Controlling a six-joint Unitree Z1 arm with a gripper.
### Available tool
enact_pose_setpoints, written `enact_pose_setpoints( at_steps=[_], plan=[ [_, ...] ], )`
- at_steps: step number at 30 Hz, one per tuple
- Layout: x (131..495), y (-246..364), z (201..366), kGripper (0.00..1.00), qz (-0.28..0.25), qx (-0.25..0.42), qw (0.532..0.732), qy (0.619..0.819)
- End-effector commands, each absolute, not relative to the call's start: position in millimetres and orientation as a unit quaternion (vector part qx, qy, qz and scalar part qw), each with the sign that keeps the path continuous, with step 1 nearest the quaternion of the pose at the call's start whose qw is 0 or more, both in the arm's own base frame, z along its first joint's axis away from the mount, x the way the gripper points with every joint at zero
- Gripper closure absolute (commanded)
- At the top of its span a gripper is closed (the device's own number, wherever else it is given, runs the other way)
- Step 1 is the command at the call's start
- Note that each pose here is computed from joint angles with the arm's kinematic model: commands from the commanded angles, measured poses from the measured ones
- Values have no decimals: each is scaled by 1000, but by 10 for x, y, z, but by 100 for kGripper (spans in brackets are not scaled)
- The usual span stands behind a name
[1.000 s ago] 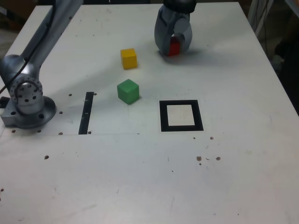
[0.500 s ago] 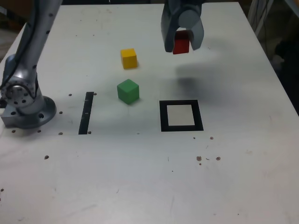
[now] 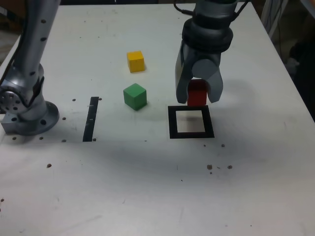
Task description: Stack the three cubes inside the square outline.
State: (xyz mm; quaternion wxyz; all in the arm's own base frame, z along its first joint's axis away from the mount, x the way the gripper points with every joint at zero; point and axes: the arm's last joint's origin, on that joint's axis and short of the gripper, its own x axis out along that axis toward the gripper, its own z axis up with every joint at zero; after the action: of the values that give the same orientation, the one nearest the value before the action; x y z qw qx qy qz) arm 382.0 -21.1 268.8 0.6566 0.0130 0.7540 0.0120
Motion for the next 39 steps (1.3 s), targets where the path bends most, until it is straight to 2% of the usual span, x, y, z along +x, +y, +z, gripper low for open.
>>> enact_pose_setpoints(
  at_steps=[1, 8, 14, 20, 28, 31, 37, 39],
  plan=[
    [3821, -198, 2626, 77, 13, 10, 652, 758],
    [3784, -184, 2493, 77, 13, 3, 640, 768],
    [3758, -230, 2430, 77, 7, 0, 637, 771],
    [3751, -289, 2282, 77, -2, -4, 640, 768],
    [3754, -289, 2244, 75, 1, -1, 640, 768],
    [3761, -290, 2227, 67, 1, -1, 637, 771],
    [3821, -304, 2134, 34, -6, -6, 628, 778],
    [3831, -305, 2119, 27, -7, -6, 627, 779]
  ],
)
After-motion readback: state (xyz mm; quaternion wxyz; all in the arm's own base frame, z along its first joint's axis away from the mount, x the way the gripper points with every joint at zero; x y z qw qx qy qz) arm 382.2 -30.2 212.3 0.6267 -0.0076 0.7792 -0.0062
